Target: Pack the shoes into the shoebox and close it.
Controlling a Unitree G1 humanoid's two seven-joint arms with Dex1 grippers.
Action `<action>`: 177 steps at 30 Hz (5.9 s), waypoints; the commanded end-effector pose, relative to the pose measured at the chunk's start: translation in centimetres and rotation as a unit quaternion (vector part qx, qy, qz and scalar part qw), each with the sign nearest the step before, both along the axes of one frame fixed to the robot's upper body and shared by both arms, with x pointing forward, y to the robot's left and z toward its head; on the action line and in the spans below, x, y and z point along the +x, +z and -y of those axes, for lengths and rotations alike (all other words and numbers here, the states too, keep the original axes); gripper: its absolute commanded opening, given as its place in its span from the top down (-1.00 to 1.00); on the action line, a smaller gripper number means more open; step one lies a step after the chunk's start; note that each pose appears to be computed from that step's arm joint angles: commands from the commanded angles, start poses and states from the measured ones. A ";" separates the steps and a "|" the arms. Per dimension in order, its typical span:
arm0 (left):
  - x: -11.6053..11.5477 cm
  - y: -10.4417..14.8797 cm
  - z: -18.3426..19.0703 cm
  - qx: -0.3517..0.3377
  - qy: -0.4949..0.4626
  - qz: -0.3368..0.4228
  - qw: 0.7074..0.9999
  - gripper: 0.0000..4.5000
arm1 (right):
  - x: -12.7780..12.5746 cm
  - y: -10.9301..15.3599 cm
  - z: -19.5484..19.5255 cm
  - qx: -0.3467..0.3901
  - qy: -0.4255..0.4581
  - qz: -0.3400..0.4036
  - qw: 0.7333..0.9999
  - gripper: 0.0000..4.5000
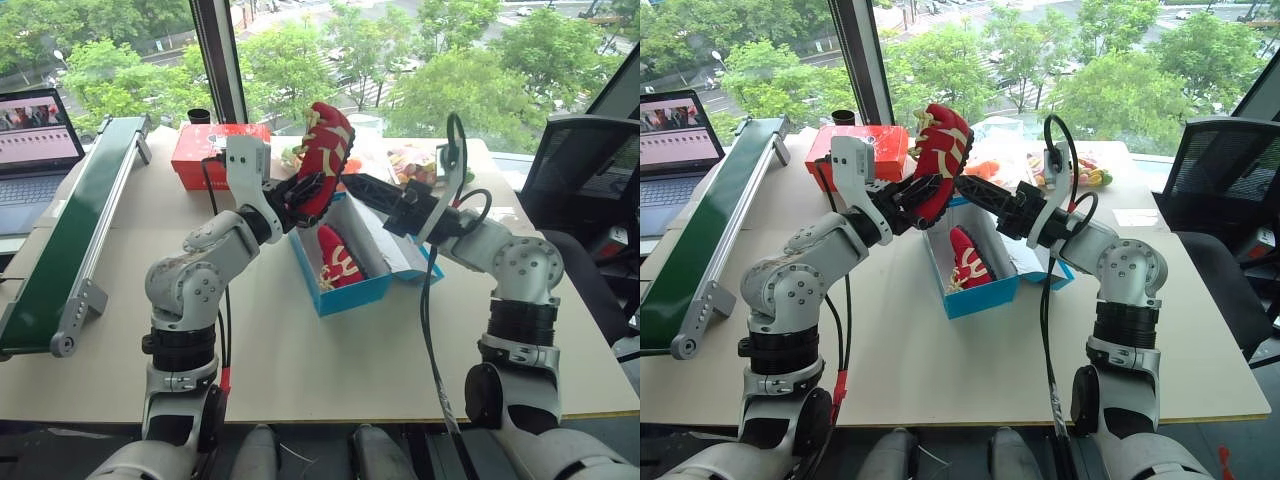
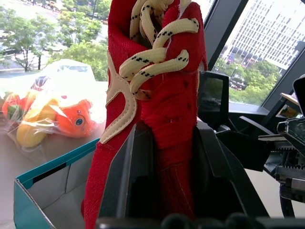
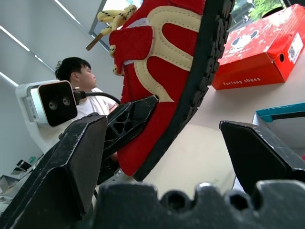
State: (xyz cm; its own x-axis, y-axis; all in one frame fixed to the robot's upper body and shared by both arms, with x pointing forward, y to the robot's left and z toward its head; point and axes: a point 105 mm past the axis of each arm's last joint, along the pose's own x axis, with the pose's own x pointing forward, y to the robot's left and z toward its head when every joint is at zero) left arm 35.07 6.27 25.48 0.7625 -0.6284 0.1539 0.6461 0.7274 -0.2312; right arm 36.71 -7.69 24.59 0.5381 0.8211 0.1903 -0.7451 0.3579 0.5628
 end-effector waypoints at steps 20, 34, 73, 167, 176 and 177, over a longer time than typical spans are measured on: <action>-3.3 0.6 2.3 -0.006 -0.050 0.013 0.999 0.63 | 0.7 3.2 -1.6 0.052 0.005 0.035 0.998 0.23; -1.9 -0.5 -6.0 0.107 -0.003 0.022 0.994 -0.97 | 3.1 5.8 -1.2 -0.080 -0.103 0.091 0.987 0.66; -4.1 -5.9 -13.2 0.287 0.109 0.011 0.952 -0.97 | 1.4 -13.3 -3.6 -0.572 0.150 0.153 0.792 0.66; -4.8 -5.2 -10.9 0.305 0.005 0.029 0.952 -1.00 | 7.5 -8.4 -1.4 -0.447 -0.016 0.130 0.885 0.98; -5.3 -5.5 -9.9 0.303 -0.033 0.025 0.952 -1.00 | 8.0 -7.6 -1.1 -0.405 -0.031 0.110 0.907 0.98; -5.3 -5.7 -9.6 0.304 -0.046 0.024 0.951 -1.00 | 7.9 -5.8 -0.9 -0.384 -0.033 0.117 0.915 0.98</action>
State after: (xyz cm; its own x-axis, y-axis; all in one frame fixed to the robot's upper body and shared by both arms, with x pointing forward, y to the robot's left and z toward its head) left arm 30.19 16.68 18.97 0.7329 -0.6372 -0.2383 0.6797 0.7002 0.2183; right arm 44.37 -6.10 15.02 0.5958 0.6991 -0.3954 -0.7794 0.6221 -0.0746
